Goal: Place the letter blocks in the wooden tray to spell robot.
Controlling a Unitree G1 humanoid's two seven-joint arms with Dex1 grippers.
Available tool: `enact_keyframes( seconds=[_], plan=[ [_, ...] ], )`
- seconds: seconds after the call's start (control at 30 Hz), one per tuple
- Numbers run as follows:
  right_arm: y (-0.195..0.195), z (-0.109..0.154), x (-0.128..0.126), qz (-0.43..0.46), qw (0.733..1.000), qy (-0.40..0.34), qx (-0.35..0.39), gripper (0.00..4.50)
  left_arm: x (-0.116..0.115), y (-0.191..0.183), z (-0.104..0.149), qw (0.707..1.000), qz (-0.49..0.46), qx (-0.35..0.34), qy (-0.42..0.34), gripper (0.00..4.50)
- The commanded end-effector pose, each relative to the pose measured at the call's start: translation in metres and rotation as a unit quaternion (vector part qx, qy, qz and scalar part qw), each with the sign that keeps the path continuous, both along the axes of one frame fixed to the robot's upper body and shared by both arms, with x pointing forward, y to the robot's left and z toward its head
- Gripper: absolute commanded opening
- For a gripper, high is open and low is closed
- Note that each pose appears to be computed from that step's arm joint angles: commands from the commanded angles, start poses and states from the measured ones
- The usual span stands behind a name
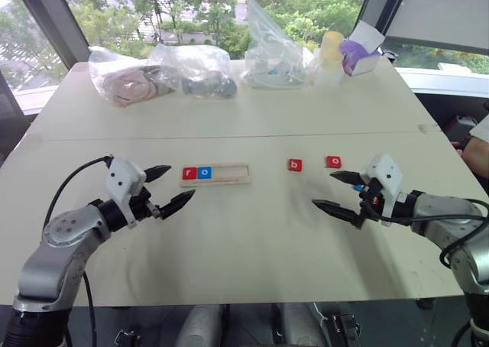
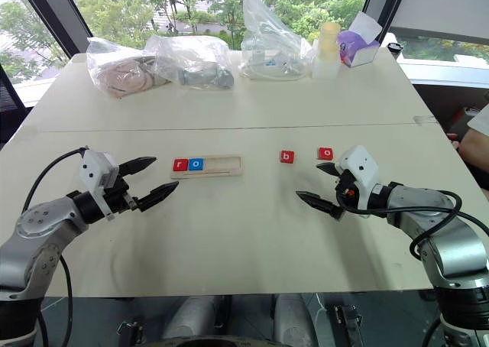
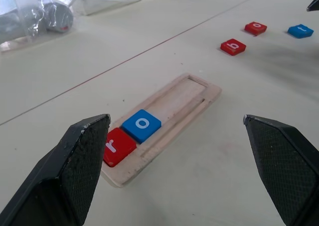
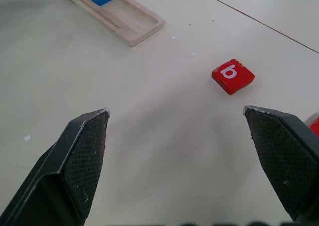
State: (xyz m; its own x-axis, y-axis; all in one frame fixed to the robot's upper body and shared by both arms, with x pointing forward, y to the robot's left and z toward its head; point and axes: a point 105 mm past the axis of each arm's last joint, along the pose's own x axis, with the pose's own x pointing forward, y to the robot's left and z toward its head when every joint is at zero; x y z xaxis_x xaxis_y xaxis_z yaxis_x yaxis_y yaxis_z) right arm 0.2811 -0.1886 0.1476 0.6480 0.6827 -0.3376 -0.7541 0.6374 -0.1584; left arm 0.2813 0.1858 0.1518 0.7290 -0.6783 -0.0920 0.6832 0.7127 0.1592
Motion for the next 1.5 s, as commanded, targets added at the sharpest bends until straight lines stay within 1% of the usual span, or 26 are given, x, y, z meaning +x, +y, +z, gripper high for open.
enact_keyframes(
  seconds=[0.03, 0.2, 0.37, 0.47, 0.63, 0.73, 0.83, 0.97, 1.13, 1.5],
  plan=[
    [0.005, 0.013, -0.001, 0.015, 1.000, -0.024, -0.009, 4.47, 0.000, 0.002, 0.010, 1.000, -0.011, 0.004, -0.011, 4.50],
    [0.010, 0.014, 0.000, 0.021, 0.999, -0.027, -0.007, 4.47, 0.004, 0.003, 0.011, 1.000, -0.023, 0.007, -0.002, 4.50],
    [0.015, 0.018, 0.001, 0.027, 0.999, -0.041, -0.008, 4.47, 0.016, 0.007, 0.013, 0.999, -0.044, 0.010, 0.011, 4.50],
    [0.020, 0.023, 0.001, 0.033, 0.998, -0.052, -0.010, 4.47, 0.025, 0.009, 0.011, 0.995, -0.086, 0.028, 0.040, 4.50],
    [0.028, 0.025, -0.001, 0.043, 0.997, -0.065, -0.013, 4.47, 0.048, 0.021, 0.006, 0.984, -0.142, 0.082, 0.069, 4.50],
    [0.031, 0.027, 0.000, 0.036, 0.996, -0.078, -0.011, 4.47, 0.077, 0.028, 0.007, 0.975, -0.159, 0.138, 0.070, 4.50],
    [0.035, 0.024, -0.003, 0.028, 0.997, -0.077, -0.004, 4.47, 0.088, 0.027, 0.006, 0.963, -0.194, 0.163, 0.095, 4.50],
    [0.040, 0.017, -0.012, 0.024, 0.997, -0.071, -0.001, 4.47, 0.093, 0.027, 0.003, 0.950, -0.220, 0.189, 0.114, 4.50],
    [0.037, 0.012, -0.021, 0.000, 0.998, -0.063, 0.001, 4.47, 0.091, 0.025, -0.003, 0.932, -0.252, 0.220, 0.139, 4.50],
    [0.041, 0.011, -0.034, -0.009, 0.998, -0.055, 0.006, 4.47, 0.100, 0.015, -0.011, 0.932, -0.241, 0.242, 0.123, 4.50]
  ],
)
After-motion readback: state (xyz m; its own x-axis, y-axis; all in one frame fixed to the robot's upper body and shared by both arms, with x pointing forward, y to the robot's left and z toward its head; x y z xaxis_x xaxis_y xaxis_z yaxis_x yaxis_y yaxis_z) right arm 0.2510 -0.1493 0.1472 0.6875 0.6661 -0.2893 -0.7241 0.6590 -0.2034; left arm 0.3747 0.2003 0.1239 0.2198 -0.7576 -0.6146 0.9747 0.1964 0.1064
